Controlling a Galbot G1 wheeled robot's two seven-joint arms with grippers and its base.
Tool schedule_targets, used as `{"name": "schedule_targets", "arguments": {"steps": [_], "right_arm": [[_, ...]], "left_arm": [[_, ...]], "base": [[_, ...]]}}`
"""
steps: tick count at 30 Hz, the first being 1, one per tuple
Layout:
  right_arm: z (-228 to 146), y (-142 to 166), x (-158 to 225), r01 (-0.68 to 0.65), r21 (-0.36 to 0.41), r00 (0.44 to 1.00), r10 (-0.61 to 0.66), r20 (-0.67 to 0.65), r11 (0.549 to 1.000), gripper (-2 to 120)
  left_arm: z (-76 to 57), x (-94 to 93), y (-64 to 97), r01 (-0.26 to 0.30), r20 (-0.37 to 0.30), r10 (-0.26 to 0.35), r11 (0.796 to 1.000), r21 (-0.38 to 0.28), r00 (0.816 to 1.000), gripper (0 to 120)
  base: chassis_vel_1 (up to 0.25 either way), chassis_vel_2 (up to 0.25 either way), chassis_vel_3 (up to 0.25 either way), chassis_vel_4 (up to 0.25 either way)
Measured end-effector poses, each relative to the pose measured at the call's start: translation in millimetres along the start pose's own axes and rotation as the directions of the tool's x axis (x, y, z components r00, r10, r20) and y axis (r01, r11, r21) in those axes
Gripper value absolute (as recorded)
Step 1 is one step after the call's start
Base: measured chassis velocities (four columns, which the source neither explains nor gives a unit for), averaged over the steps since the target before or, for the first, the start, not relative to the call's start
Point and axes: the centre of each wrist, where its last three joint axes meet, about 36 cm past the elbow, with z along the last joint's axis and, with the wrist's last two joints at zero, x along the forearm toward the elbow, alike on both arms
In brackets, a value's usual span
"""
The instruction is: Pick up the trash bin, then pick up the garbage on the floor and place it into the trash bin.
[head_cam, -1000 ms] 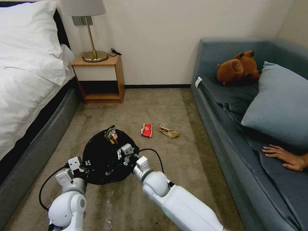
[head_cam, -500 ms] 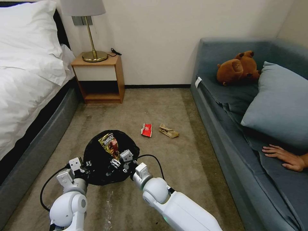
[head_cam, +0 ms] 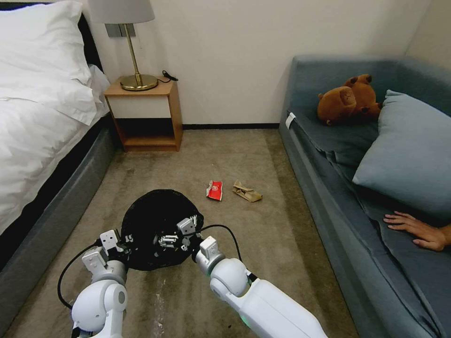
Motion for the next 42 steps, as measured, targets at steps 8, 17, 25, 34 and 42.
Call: {"name": "schedule_targets", "arguments": {"steps": [8,17,25,34,42], "right_arm": [[-37.1,-21.9,11.1,-0.091,-0.074,0.992,0.097,0.079,0.993,100],[-54.9,-94.7,67.0,-0.346,-0.135,0.913,0.366,0.180,0.929,100],[-39.3,-133.3,120.4,-0.494,-0.105,0.830,0.504,0.240,0.863,100],[-4.1,-129.9,146.5,-0.541,-0.079,0.807,0.543,0.233,0.837,100],[14.2,-119.1,153.1,-0.530,-0.059,0.821,0.529,0.214,0.846,100]], "left_arm": [[-1.5,-3.8,6.1,0.013,0.002,-0.013,1.000,-0.006,1.000,1],[-8.2,-7.1,12.2,0.001,0.011,-0.001,1.000,-0.029,1.000,1],[-12.0,-7.3,12.2,-0.012,0.011,0.012,1.000,-0.011,1.000,1],[-13.8,-8.0,14.8,-0.016,0.004,0.016,1.000,-0.001,1.000,1],[-9.8,-5.9,20.9,-0.006,-0.001,0.006,1.000,0.013,1.000,1]], "base": [[0.000,0.000,0.000,0.000],[0.000,0.000,0.000,0.000],[0.000,0.000,0.000,0.000],[0.000,0.000,0.000,0.000],[0.000,0.000,0.000,0.000]]}}
